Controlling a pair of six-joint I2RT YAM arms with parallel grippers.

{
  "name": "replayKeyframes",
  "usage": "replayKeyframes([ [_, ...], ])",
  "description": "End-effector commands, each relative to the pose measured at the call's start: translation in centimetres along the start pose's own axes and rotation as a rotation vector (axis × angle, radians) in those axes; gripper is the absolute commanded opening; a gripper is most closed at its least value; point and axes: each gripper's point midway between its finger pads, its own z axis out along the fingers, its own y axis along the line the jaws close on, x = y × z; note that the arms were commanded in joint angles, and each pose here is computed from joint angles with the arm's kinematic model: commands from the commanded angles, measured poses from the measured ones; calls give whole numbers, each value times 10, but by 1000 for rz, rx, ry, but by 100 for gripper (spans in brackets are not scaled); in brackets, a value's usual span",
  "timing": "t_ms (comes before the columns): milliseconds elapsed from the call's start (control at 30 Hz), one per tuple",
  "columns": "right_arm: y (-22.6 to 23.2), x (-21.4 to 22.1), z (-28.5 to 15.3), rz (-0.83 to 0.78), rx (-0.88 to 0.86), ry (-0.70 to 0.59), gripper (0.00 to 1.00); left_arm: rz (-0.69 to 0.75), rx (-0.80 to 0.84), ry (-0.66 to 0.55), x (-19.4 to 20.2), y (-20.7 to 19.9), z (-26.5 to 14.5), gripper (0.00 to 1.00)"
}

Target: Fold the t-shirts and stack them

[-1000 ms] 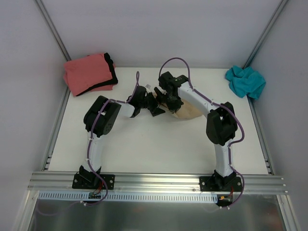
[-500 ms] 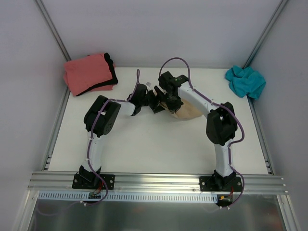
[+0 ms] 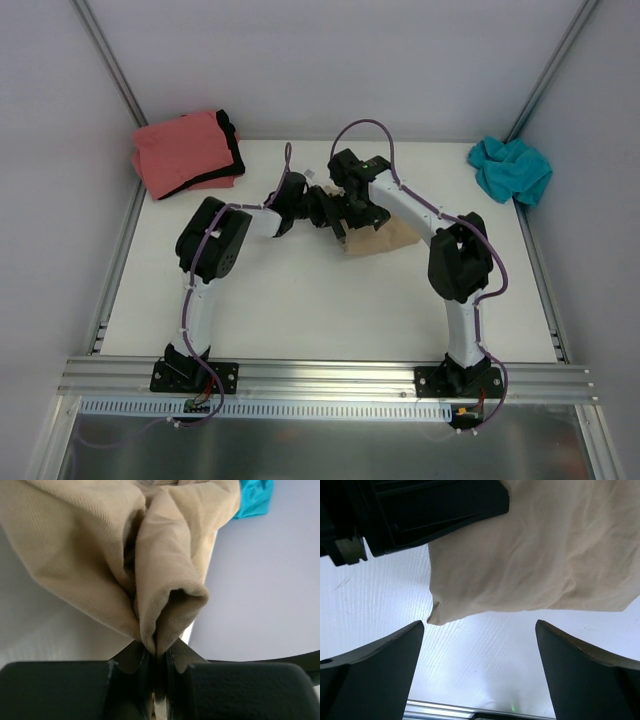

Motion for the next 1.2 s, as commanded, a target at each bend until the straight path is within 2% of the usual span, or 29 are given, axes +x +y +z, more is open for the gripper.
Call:
replayKeyframes([
  [0, -5, -18, -38, 37, 12, -109, 99, 105, 25, 13, -13, -23, -12, 0],
  [33, -9, -20, -43, 43, 18, -125, 99, 93, -36, 29, -14, -15, -20, 0],
  [67, -11, -23, -47, 50, 17, -138, 99, 127, -48, 26, -20, -23, -24, 0],
  [100, -13, -26, -54, 59, 14, -155, 100, 199, -86, 21, -24, -18, -29, 0],
  [133, -18, -28, -62, 75, 12, -177, 99, 198, -160, 28, -28, -16, -40, 0],
  [200, -23, -31, -72, 87, 9, -204, 99, 293, -241, 21, -38, -10, -54, 0],
  [433, -42, -32, -109, 142, 0, -310, 99, 454, -485, -81, -91, -10, -105, 0],
  [600, -50, -23, -130, 160, -3, -364, 99, 555, -638, -45, -104, -2, -126, 0],
  [800, -61, -3, -135, 185, 1, -395, 99, 668, -767, -7, -122, 6, -142, 0],
  [933, -70, 10, -143, 210, 6, -425, 100, 671, -799, 50, -121, 21, -148, 0],
  [1167, -76, 20, -148, 217, 9, -432, 99, 602, -787, 177, -97, 52, -143, 0],
])
